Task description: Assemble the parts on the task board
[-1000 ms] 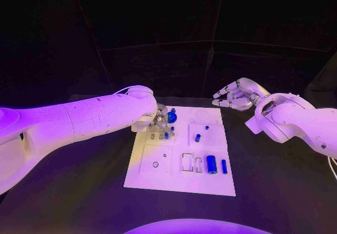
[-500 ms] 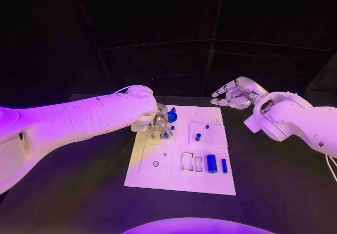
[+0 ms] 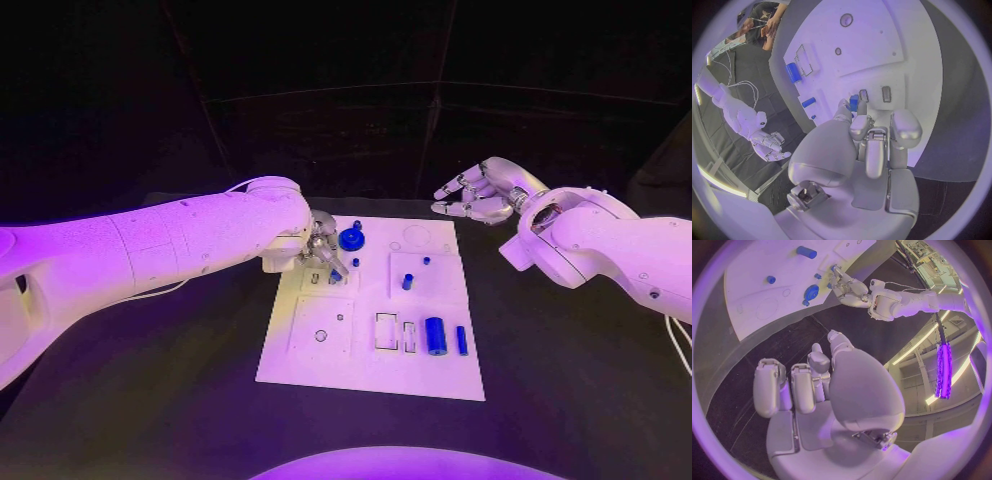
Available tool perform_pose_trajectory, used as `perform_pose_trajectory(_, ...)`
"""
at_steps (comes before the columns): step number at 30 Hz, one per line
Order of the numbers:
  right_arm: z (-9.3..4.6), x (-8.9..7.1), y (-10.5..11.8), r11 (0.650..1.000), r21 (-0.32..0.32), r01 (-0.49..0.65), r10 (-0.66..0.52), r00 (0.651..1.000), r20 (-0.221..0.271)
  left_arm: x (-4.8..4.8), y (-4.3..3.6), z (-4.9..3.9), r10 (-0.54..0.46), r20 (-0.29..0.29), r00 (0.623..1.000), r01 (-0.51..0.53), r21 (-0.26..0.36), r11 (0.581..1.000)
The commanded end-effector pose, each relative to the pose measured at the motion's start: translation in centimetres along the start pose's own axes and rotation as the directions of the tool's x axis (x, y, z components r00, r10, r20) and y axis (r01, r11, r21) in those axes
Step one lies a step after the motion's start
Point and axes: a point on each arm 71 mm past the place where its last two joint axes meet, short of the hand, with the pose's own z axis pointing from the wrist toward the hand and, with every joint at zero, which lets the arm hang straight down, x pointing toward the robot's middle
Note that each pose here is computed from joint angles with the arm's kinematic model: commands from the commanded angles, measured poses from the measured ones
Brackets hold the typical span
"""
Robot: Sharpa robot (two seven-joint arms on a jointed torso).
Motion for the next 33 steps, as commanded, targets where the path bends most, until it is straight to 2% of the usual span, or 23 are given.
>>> perform_pose_trajectory(1,0.1,0.0,0.1,1.0,-0.006,0.004,-0.004,1.0,-0.007,-0.24,0.07,-0.34,-0.076,0.053,0.996,0.075,0.021,0.997)
perform_pose_trajectory(14,0.2,-0.1,-0.1,1.0,-0.002,0.006,-0.006,1.0,-0.006,0.52,1.17,-1.71,-0.132,0.152,0.98,0.126,0.05,0.991)
perform_pose_trajectory(24,0.2,-0.2,-0.2,1.0,0.001,0.007,-0.007,1.0,-0.006,1.91,1.98,-1.33,-0.148,0.185,0.972,0.143,0.04,0.989)
perform_pose_trajectory(33,0.1,-0.3,-0.2,1.0,0.0,0.007,-0.007,1.0,-0.001,2.52,2.53,-1.16,-0.158,0.188,0.969,0.154,0.033,0.987)
